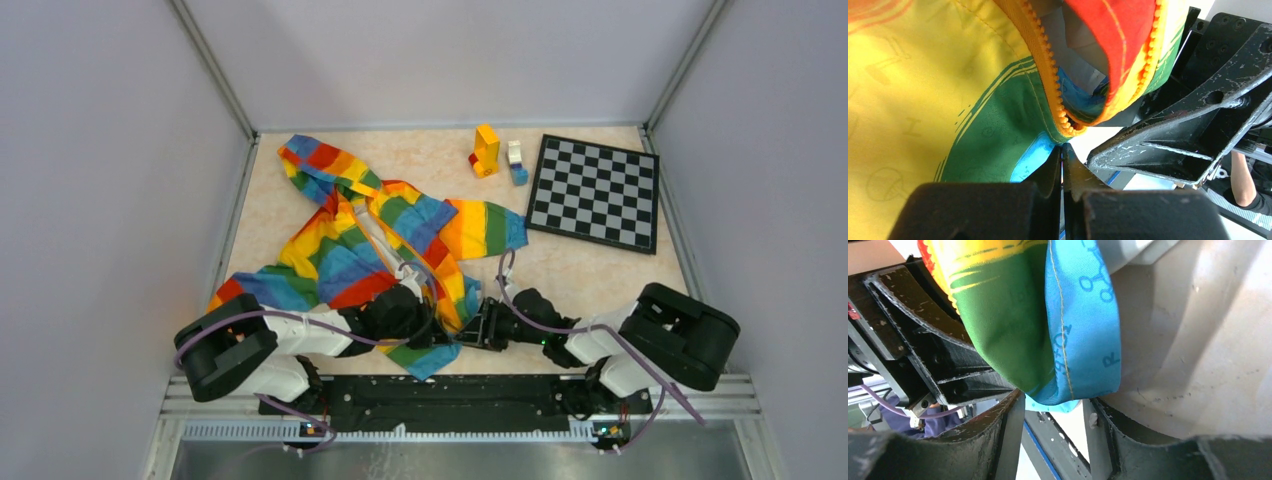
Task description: Zip up the jacket
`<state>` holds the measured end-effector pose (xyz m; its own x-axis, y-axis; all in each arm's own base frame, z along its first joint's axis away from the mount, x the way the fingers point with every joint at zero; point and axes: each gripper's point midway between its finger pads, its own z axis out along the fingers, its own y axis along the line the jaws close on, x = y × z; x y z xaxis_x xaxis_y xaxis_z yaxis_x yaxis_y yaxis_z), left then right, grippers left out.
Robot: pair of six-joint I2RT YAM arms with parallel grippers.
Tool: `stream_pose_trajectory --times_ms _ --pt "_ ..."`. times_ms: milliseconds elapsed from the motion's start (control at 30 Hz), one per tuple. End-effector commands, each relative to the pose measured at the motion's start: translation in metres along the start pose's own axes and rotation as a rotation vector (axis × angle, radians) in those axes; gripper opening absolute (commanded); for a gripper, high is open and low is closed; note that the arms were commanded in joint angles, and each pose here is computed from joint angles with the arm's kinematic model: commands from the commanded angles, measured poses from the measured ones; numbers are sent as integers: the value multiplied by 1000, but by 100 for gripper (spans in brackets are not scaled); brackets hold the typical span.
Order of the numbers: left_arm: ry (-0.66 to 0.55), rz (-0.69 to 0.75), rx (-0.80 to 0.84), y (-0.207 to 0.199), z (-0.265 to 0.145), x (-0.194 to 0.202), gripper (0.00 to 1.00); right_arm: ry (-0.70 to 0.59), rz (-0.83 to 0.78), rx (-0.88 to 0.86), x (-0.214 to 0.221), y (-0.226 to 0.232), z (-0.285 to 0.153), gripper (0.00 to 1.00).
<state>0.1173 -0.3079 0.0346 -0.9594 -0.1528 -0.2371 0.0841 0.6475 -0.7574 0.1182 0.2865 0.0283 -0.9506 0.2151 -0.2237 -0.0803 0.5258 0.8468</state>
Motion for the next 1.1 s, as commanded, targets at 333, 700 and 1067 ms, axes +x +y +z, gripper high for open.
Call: stream_pose_trajectory --times_ms 333,700,1067 --pt "-26 2 55 -12 -4 -4 0 -75 -128 -130 -15 26 -4 31" --pt "-37 -4 53 -11 -6 -7 0 -34 -155 -212 -5 33 -3 23" --pt "-45 -7 57 -12 -8 -11 0 2 -181 -248 5 28 -2 16"
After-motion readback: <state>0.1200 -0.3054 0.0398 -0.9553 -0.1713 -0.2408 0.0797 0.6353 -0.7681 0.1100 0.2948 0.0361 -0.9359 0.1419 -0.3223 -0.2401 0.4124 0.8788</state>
